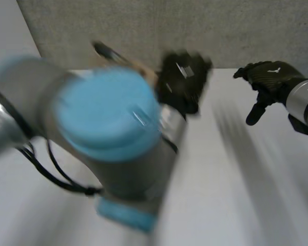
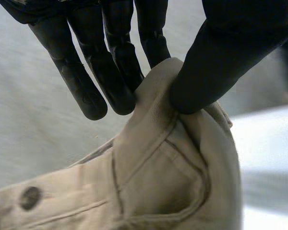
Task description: Fold the shorts.
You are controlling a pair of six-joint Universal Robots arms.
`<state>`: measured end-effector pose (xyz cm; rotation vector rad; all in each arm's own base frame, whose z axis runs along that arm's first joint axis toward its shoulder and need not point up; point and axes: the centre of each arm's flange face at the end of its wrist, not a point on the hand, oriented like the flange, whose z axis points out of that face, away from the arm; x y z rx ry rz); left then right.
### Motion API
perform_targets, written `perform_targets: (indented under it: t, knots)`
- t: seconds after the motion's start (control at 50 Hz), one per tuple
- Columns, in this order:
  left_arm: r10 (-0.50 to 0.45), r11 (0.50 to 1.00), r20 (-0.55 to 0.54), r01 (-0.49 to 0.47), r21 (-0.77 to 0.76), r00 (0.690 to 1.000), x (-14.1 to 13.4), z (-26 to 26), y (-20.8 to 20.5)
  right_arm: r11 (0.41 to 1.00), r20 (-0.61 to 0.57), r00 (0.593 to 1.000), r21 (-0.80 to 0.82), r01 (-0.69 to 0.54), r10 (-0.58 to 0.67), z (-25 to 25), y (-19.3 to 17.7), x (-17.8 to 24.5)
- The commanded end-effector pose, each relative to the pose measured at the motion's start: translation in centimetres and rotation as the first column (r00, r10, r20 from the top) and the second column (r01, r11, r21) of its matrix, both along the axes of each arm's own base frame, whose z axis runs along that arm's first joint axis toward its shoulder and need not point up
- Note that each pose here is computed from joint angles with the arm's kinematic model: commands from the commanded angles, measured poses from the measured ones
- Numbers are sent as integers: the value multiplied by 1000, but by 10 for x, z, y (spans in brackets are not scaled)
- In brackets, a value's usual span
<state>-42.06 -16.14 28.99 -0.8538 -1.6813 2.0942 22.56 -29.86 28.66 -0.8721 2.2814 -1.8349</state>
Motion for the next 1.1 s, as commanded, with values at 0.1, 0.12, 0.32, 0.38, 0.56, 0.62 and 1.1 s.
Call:
perform_targets:
  t: [0.1,0.12,0.32,0.38,0.56,0.62,1.1]
  knots:
    - [-127,988,167,110,108,978,-25,-77,67,999,0,999,-9,46,-46,4,-10,-14]
    - [-107,991,143,94,93,984,-22,-64,65,999,-1,999,-4,38,-38,3,-9,-12]
    - [189,980,60,-192,52,980,53,-6,-17,998,-170,983,23,-60,63,-15,8,-6]
    - [229,970,81,-235,67,970,72,-10,-24,992,-227,966,11,-123,122,-17,22,3]
    - [379,895,233,-419,155,896,144,-39,-51,978,-201,963,148,-149,177,-40,50,9]
    - [386,873,277,-445,197,880,160,-49,-50,954,-186,957,248,-171,220,-64,70,10]
    - [286,790,368,-436,432,885,199,-109,-11,939,-244,912,187,-288,329,-128,79,11]
